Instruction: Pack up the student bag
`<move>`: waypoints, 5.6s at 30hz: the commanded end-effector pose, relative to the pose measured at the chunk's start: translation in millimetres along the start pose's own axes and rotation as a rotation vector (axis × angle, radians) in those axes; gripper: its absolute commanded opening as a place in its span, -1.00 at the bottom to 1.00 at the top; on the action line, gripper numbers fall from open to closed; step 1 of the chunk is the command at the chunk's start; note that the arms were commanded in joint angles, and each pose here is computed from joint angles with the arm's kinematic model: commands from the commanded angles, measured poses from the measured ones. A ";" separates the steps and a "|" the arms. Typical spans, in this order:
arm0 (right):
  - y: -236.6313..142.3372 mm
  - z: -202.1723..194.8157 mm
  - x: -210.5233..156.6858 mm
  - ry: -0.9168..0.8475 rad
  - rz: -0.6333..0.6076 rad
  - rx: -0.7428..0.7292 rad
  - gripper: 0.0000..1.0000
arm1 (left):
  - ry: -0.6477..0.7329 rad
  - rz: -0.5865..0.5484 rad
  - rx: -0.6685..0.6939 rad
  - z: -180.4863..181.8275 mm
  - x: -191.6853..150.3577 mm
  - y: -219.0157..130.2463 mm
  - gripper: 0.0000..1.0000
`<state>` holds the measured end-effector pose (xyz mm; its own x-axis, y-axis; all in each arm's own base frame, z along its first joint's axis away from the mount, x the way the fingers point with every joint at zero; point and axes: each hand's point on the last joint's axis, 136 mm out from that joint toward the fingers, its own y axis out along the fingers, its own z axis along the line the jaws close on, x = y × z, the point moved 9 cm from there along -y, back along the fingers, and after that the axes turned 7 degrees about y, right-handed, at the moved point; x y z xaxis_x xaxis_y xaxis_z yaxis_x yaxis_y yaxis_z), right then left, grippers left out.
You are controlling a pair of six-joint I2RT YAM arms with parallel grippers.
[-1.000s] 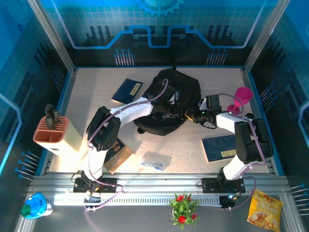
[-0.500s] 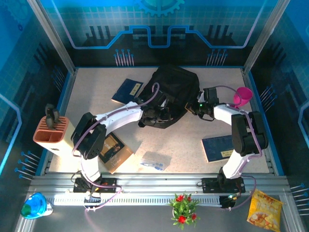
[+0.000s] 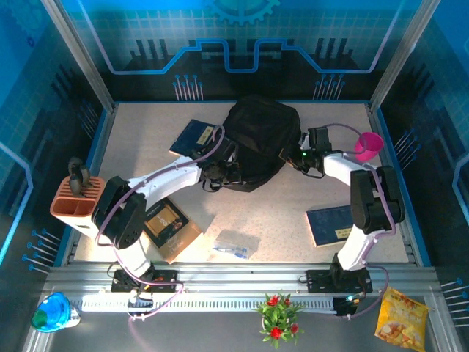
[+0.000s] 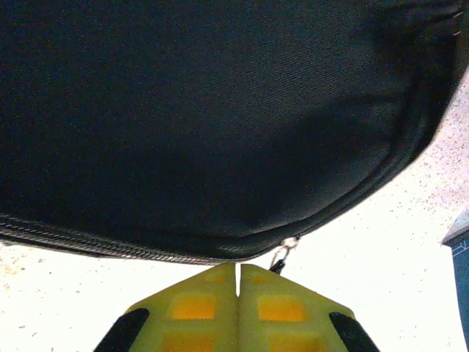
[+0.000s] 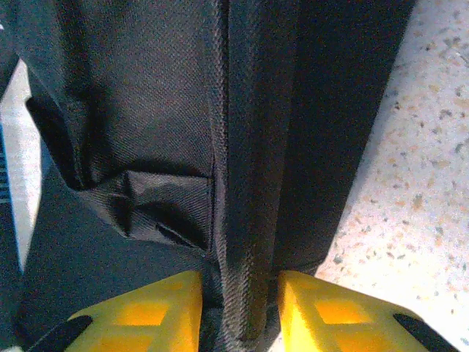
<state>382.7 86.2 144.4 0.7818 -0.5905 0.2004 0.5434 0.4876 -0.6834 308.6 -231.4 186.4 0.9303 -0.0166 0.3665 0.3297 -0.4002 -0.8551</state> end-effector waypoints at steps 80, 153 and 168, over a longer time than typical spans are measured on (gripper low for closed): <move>-1.3 24.3 -118.8 0.302 0.011 -0.334 0.64 | 0.168 0.166 -0.202 1.4 3.0 -14.1 -1.00; 0.6 72.9 -136.5 0.449 -0.121 -0.246 -0.65 | 0.069 0.070 0.084 62.9 -12.7 -7.2 -1.00; -6.2 67.7 -134.5 0.396 -0.113 -0.228 -0.80 | 0.030 0.056 0.152 70.9 -0.7 3.8 -1.00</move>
<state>294.7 220.3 160.0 0.5396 -0.8406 -0.0474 0.4533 0.3375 -0.8250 317.3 -180.5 165.8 0.9245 -0.0875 0.3709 0.3196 -0.3522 -0.8797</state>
